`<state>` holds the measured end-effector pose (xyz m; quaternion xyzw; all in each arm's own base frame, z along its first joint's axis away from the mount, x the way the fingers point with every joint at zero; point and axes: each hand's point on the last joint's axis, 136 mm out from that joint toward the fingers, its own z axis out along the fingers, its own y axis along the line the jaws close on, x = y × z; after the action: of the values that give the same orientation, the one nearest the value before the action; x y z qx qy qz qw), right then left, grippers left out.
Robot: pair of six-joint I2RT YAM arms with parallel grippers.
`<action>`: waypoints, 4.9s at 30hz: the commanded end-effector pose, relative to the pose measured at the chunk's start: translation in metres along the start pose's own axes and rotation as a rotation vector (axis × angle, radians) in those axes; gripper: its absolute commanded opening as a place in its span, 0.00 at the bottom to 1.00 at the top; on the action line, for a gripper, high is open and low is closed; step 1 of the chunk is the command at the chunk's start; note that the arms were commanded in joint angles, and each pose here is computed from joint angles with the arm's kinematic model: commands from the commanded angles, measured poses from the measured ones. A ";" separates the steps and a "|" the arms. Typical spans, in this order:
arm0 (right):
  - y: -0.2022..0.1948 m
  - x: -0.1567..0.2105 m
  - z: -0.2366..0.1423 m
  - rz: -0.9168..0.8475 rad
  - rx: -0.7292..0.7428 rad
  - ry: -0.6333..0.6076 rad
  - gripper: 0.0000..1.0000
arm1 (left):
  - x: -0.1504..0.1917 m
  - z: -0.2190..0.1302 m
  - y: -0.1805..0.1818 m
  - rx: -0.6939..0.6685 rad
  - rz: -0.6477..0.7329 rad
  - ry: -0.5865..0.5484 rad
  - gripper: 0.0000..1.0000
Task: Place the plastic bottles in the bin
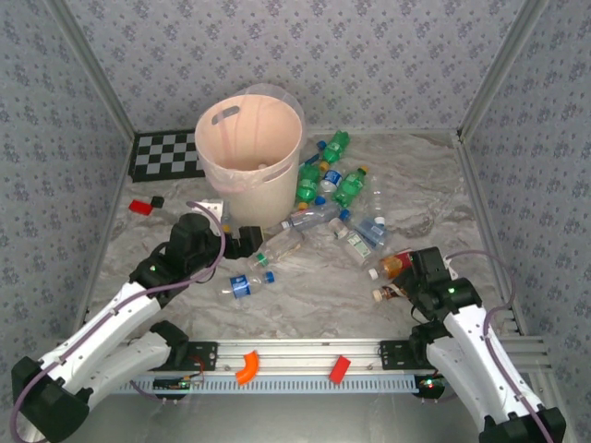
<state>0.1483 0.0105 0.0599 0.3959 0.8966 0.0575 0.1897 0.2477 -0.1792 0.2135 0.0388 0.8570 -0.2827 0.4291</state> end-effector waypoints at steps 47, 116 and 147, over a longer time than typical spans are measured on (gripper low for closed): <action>0.046 -0.047 -0.030 0.103 -0.304 -0.139 0.59 | -0.023 -0.008 -0.002 -0.046 0.041 -0.052 1.00; 0.530 0.008 -0.263 -1.136 -0.799 -0.770 0.99 | -0.031 -0.081 0.024 -0.170 -0.002 -0.139 1.00; 0.323 -0.057 -0.161 -0.794 -0.680 -0.669 0.99 | 0.092 0.003 0.056 -0.318 0.041 0.505 1.00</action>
<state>0.3472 0.2030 0.2936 -0.0834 0.8121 0.1082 0.5673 0.2233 -0.1479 0.1357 0.0315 0.9581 -0.1260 0.2553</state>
